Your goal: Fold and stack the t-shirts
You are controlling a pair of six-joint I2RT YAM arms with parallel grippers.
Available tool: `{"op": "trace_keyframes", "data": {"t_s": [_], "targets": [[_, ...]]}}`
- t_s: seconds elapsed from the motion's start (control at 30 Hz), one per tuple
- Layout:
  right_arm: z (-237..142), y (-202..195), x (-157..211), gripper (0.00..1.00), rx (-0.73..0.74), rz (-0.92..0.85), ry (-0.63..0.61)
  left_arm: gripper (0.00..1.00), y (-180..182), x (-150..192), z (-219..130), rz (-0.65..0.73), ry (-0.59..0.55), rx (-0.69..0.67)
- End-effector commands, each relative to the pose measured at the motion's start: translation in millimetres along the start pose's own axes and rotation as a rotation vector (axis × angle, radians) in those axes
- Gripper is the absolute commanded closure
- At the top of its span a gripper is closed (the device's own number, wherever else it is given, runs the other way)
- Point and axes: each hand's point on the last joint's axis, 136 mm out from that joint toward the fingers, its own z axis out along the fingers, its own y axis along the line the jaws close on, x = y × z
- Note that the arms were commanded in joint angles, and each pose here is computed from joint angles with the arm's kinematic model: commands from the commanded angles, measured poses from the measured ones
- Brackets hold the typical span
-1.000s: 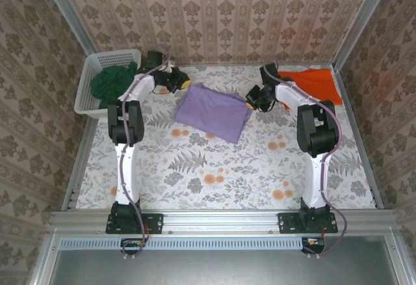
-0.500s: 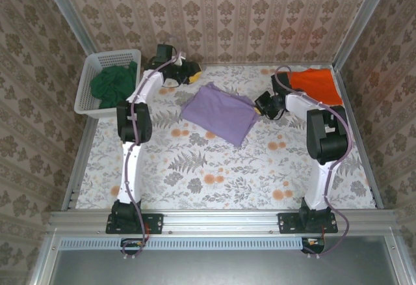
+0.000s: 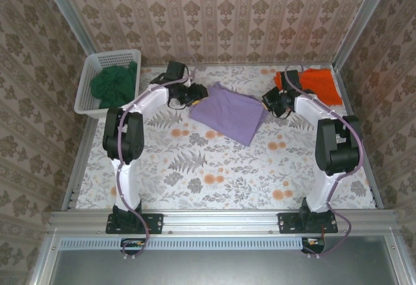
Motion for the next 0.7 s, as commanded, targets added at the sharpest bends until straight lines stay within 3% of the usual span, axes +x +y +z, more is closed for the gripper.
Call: {"op": "trace_keyframes", "data": {"t_s": [0.0, 0.17, 0.27, 0.33, 0.43, 0.5, 0.57, 0.67], "targets": [[15.9, -45.6, -8.3, 1.0, 0.164, 0.092, -0.034, 0.52, 12.8, 12.2, 19.5, 0.068, 0.052, -0.054], [30.7, -69.0, -22.3, 0.82, 0.234, 0.132, -0.035, 0.52, 21.4, 24.8, 44.5, 0.099, 0.12, -0.11], [15.1, -70.7, -29.5, 0.54, 0.234, 0.124, -0.091, 0.51, 28.0, 29.9, 50.1, 0.111, 0.131, -0.139], [-3.7, -70.3, -33.7, 0.42, 0.234, 0.097, -0.148, 0.51, 31.9, 29.7, 50.7, 0.119, 0.132, -0.151], [-26.0, -65.5, -28.1, 0.4, 0.181, 0.054, -0.195, 0.51, 36.2, 34.2, 54.4, 0.124, 0.15, -0.157], [-32.8, -60.1, -11.3, 0.33, 0.138, -0.006, -0.192, 0.51, 26.9, 48.4, 62.6, 0.148, 0.183, -0.146], [-34.7, -52.9, 7.4, 0.26, 0.138, -0.099, -0.169, 0.51, 26.3, 54.2, 64.1, 0.154, 0.196, -0.146], [-25.1, -45.0, 36.0, 0.25, 0.141, -0.203, -0.096, 0.51, 23.5, 65.5, 63.2, 0.162, 0.206, -0.14]]}}
